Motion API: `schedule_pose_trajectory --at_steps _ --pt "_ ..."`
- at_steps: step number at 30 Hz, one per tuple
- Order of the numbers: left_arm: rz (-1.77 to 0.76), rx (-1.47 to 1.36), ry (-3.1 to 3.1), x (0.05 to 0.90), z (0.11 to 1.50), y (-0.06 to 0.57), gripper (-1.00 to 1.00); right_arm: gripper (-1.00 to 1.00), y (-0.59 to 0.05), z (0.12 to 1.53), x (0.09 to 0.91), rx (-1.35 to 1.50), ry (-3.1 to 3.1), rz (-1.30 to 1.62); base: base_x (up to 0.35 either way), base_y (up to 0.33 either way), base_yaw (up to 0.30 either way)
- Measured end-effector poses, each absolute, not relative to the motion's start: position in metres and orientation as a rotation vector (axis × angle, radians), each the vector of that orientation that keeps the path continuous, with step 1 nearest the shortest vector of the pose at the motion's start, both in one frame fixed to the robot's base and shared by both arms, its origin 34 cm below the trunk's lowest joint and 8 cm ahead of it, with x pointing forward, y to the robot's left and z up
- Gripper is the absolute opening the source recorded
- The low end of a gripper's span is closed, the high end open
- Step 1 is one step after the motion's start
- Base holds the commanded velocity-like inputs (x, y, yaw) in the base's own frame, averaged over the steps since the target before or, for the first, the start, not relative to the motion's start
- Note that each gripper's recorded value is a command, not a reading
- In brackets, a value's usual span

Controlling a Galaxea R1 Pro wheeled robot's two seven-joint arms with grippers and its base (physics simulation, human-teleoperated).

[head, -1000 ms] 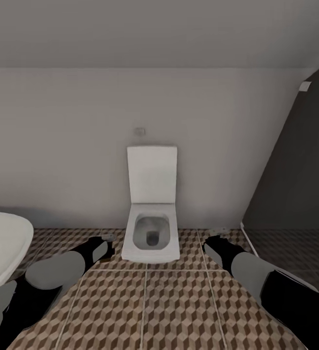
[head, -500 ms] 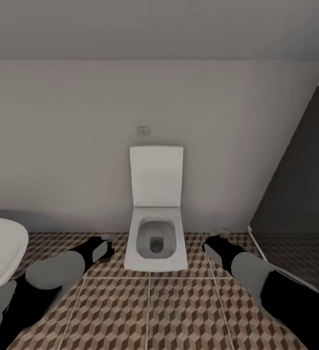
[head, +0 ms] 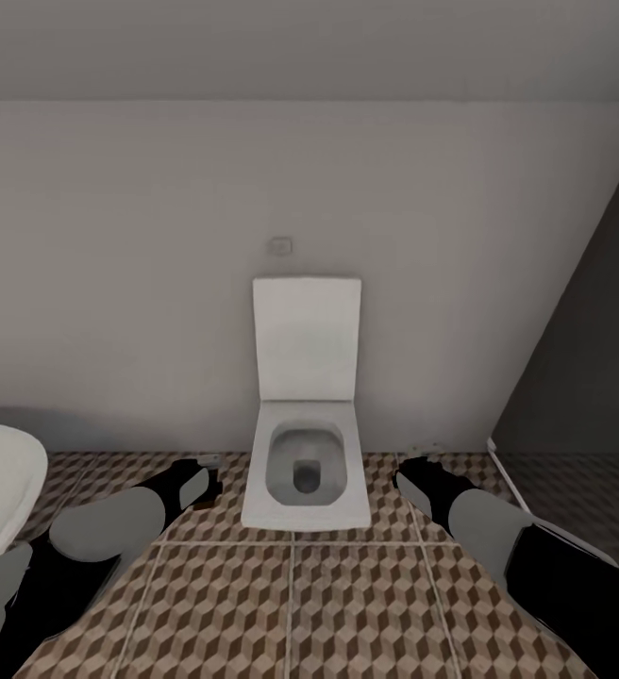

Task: Take the four mousetraps from the cabinet in the bathroom and place them on the bathroom floor. Make sure all four end up on the same floor surface, and ensure that at least two of them are either under or directly next to the same bathroom sink.

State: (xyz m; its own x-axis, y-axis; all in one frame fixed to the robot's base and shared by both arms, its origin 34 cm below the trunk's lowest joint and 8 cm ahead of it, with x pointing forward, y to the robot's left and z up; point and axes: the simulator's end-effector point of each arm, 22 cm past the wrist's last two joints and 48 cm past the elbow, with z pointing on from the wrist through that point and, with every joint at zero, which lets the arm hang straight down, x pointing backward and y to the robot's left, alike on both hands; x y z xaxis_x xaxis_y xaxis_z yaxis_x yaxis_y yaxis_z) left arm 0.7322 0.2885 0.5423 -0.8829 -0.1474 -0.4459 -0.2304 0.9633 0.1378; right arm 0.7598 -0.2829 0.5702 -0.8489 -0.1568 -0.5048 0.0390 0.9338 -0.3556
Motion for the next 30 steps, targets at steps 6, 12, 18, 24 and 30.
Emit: schedule_pose_trajectory --at_steps 6,12,18,24,30 --pt "0.260 -0.266 2.668 0.731 0.530 0.288 -1.00 -1.00 -0.283 0.558 0.758 -0.084 2.541 -0.482 0.000 0.000 0.000" --pt "0.262 -0.265 2.667 0.729 0.519 0.289 -1.00 -1.00 -0.283 0.546 0.756 -0.083 2.540 -0.482 0.000 0.000 0.000" --pt "0.258 -0.263 2.670 0.726 0.506 0.288 -1.00 -1.00 -0.283 0.534 0.754 -0.083 2.540 -0.481 0.058 0.000 0.000" --pt "0.260 -0.260 2.672 0.724 0.494 0.288 -1.00 -1.00 -0.283 0.522 0.752 -0.083 2.539 -0.480 0.262 0.000 0.000" --pt "0.259 -0.258 2.672 0.721 0.481 0.287 -1.00 -1.00 -0.283 0.509 0.750 -0.083 2.539 -0.481 0.071 0.000 0.000"
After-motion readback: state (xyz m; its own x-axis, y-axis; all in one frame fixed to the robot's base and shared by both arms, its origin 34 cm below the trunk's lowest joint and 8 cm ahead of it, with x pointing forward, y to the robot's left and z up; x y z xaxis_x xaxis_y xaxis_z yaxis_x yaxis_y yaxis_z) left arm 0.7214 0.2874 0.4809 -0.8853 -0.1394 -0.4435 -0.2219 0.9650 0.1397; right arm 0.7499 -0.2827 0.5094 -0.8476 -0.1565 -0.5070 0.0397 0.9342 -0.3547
